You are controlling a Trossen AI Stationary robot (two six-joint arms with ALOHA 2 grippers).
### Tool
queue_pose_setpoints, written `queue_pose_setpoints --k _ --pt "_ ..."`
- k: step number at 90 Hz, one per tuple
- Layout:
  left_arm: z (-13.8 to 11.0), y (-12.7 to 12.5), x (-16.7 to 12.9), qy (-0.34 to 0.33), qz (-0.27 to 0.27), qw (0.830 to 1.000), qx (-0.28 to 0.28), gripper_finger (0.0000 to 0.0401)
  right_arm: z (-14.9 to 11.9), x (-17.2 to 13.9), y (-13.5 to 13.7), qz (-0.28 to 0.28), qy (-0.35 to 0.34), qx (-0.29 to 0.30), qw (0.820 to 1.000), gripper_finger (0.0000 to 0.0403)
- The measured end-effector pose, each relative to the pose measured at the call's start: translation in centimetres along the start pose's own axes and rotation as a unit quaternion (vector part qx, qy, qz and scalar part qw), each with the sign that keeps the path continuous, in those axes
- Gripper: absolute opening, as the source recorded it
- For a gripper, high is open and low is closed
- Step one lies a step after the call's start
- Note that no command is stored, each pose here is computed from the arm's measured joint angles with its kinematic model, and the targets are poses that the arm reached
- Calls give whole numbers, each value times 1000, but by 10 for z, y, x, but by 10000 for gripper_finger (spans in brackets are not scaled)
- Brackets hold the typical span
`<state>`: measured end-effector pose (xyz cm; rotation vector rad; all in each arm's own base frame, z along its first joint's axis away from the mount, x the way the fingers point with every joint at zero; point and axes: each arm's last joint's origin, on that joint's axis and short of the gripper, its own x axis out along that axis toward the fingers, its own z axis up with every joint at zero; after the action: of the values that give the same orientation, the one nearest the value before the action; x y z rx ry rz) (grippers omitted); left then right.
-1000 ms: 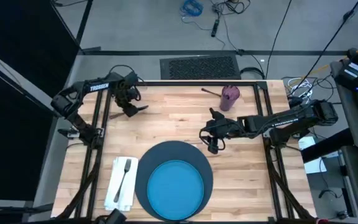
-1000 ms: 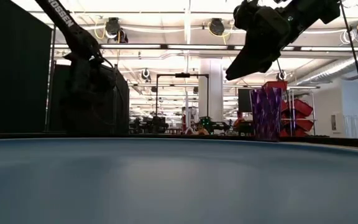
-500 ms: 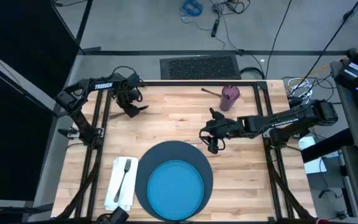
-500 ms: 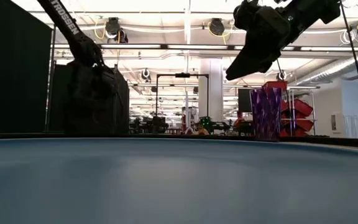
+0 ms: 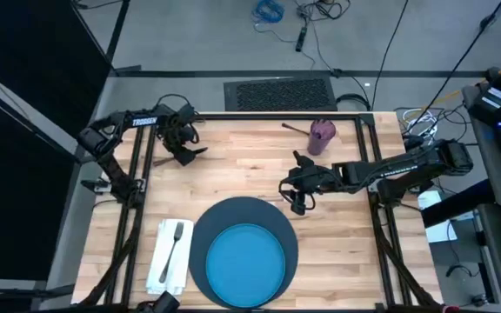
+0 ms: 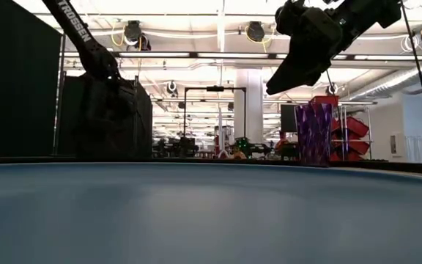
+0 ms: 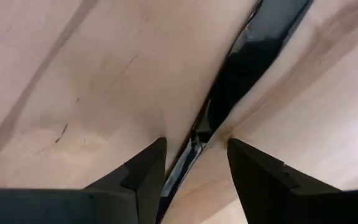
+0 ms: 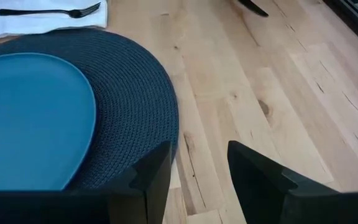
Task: Set table place
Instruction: Put the knife to the right side of the blue table mat
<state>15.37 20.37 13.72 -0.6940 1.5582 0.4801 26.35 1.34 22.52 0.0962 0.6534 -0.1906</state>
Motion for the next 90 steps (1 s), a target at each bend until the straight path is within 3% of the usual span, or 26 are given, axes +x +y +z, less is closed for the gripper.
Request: queue_pose_setpoints --k 15,44,62,78,90 --pt "2 -6 1 -7 -5 1000 15 139 0 0 0 0 -1 0 1000 144" --pt "5 -18 3 -9 -6 999 49 12 1 0 0 0 -3 1 1000 144" --pt "8 -20 0 -14 -11 999 48 4 1 0 0 1 -3 1 1000 144" --pt "24 -25 -18 -64 -75 994 43 2 1 0 0 0 -3 1 1000 144" --pt "37 -35 -34 -98 -86 990 57 2 1 0 0 0 -3 1 1000 144"
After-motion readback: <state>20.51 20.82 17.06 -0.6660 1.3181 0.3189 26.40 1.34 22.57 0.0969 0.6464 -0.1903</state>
